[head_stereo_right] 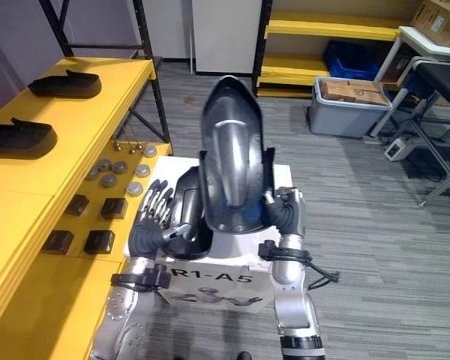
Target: Walk over and take plastic housings, then place them on the shelf
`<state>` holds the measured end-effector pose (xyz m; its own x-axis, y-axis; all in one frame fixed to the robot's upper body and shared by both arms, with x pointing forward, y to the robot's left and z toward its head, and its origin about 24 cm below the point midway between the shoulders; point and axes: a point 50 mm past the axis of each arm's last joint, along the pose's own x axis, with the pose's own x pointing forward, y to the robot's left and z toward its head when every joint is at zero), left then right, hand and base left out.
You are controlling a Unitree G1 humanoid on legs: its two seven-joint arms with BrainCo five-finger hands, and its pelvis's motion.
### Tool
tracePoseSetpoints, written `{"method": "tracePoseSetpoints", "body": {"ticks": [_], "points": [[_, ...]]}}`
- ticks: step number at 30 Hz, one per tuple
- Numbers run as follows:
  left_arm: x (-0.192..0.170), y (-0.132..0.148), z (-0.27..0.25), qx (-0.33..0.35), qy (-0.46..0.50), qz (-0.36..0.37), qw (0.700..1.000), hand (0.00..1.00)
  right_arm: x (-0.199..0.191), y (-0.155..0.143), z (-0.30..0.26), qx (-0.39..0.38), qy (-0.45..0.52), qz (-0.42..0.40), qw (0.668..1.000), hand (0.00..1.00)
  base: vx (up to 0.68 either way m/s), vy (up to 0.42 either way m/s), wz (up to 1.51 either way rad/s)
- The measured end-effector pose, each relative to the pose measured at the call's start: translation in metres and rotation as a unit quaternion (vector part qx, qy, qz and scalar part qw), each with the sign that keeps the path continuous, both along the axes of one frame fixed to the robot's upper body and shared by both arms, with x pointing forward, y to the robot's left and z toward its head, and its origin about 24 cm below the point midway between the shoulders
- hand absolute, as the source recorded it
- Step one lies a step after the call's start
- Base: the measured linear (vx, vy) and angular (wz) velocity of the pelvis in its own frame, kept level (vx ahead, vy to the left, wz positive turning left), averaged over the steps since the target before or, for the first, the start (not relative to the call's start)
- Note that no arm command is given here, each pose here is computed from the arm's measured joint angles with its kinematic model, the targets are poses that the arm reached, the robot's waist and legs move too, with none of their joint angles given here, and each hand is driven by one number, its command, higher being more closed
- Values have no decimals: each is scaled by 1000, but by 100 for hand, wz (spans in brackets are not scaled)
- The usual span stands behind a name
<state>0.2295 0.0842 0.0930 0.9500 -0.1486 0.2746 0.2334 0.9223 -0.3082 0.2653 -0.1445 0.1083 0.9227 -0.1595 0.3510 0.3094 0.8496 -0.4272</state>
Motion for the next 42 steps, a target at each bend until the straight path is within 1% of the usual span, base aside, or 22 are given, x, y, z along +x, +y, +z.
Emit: {"method": "tracePoseSetpoints", "body": {"ticks": [2,5,13,14,17,22,23,25,28,32,37,39,41,42], "points": [[3,-8,-6,-2,17,-10,1000,0,0,11,1,-3,-3,21,1000,100,-5,0,-2],[4,-10,-10,3,27,-18,999,0,0,13,1,-10,-4,26,1000,100,0,0,0],[9,-14,-25,-12,78,-25,997,0,-1,25,-5,-50,4,43,998,100,0,0,0],[9,-14,-27,-12,82,-26,996,100,-1,25,-6,-52,5,44,998,100,0,0,0],[11,-14,-31,-24,98,-27,995,100,-3,26,-12,-62,13,46,997,100,0,0,0],[11,-11,-43,-24,131,-22,991,100,-6,28,-19,-75,21,59,995,100,-15,-1,-8],[11,-11,-45,-24,137,-17,990,100,-7,28,-21,-83,24,66,994,0,-35,-3,-9],[12,-8,-48,-20,144,-11,989,100,-11,30,-24,-90,21,81,992,0,-40,-2,-3],[12,-5,-53,-12,155,-6,988,100,-16,33,-27,-74,21,99,992,0,-44,-5,0],[14,3,-54,-9,159,9,987,100,-19,37,-29,-41,30,147,988,0,-17,-2,0],[12,5,-55,14,154,8,988,100,-21,32,-35,83,70,203,973,0,0,0,0],[11,6,-54,21,147,6,989,100,-21,28,-33,120,71,217,966,0,0,0,0],[11,5,-47,24,128,3,991,100,-21,22,-21,159,49,229,959,0,0,0,0],[10,5,-43,23,117,6,993,100,-22,15,-10,188,20,228,955,0,0,0,0]]}}
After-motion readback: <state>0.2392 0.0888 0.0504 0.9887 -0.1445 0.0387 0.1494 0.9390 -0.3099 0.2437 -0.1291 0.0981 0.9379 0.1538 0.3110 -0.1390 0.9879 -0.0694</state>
